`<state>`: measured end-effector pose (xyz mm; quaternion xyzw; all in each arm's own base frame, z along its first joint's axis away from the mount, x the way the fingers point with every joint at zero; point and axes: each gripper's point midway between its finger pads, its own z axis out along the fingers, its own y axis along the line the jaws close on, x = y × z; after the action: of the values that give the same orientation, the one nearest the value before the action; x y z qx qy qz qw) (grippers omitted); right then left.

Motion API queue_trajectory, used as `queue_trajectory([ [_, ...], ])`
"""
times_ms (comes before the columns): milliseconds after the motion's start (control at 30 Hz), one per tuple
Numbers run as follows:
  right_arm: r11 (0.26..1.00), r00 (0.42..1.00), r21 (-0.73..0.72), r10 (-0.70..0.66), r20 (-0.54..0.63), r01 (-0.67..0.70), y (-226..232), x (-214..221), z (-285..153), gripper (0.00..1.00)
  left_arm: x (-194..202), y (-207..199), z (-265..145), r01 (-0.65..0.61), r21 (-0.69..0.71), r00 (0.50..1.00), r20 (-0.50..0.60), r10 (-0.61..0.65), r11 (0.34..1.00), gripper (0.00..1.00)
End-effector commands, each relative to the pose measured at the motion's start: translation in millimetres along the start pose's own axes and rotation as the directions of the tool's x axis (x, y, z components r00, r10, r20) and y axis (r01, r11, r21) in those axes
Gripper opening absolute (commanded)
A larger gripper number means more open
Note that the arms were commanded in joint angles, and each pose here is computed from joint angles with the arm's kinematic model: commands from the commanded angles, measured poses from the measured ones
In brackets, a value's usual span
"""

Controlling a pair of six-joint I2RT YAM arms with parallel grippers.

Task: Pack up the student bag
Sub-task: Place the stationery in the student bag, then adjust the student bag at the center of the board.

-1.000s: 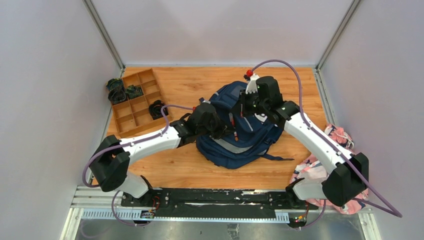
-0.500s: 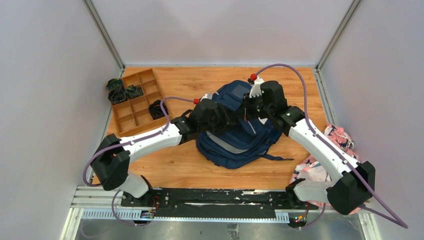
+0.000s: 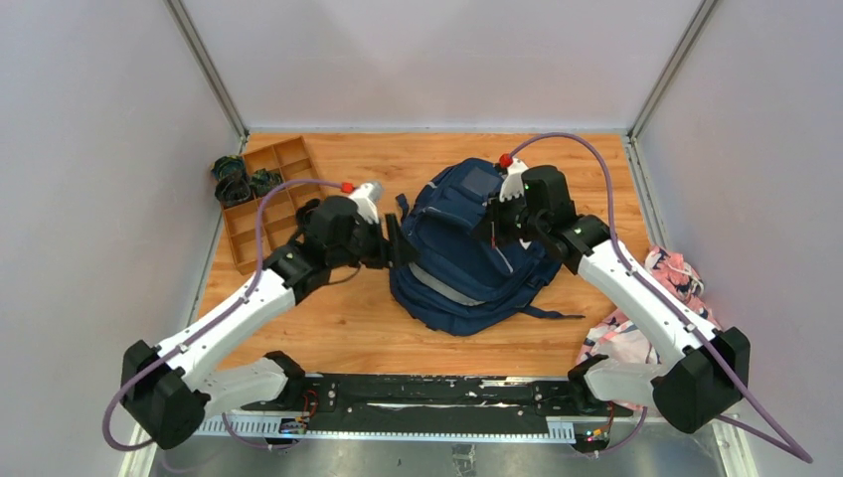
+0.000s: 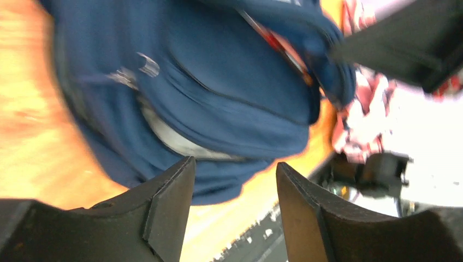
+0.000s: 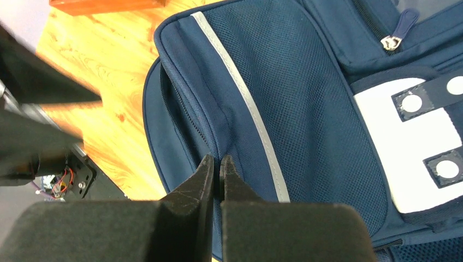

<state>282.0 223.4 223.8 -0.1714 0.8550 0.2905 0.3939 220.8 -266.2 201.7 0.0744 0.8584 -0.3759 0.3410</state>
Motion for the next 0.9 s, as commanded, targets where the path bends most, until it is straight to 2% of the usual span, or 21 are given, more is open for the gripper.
queue_trajectory([
  [0,0.999,0.997,0.030,0.013,-0.071,-0.011,-13.0,21.8,-2.3,0.00,-31.2,40.8,-4.8,0.004,0.022,1.000,-0.005,-0.004,1.000,0.62],
  [167,0.999,0.997,0.044,0.002,-0.083,0.001,-15.4,25.1,-6.1,0.00,-62.6,41.3,17.2,-0.176,0.096,0.984,0.056,0.171,0.980,0.61],
  [267,0.999,0.992,0.045,0.000,-0.126,0.006,-18.1,37.1,-5.7,0.00,-78.4,37.6,24.5,-0.225,0.103,0.973,0.084,0.216,0.969,0.60],
  [467,1.000,0.983,-0.001,0.025,-0.181,-0.025,-13.5,60.6,-3.0,0.00,-98.7,41.7,34.4,-0.243,0.091,0.968,0.089,0.236,0.966,0.59],
  [767,1.000,0.977,0.022,0.020,-0.213,-0.016,-20.0,75.3,-6.8,0.01,-92.9,38.5,46.5,-0.290,0.184,0.957,0.035,0.289,0.939,0.58],
  [867,1.000,0.963,-0.005,0.027,-0.268,-0.029,-17.4,90.0,-5.8,0.18,-97.3,41.0,50.1,-0.304,0.174,0.953,0.036,0.302,0.937,0.58],
])
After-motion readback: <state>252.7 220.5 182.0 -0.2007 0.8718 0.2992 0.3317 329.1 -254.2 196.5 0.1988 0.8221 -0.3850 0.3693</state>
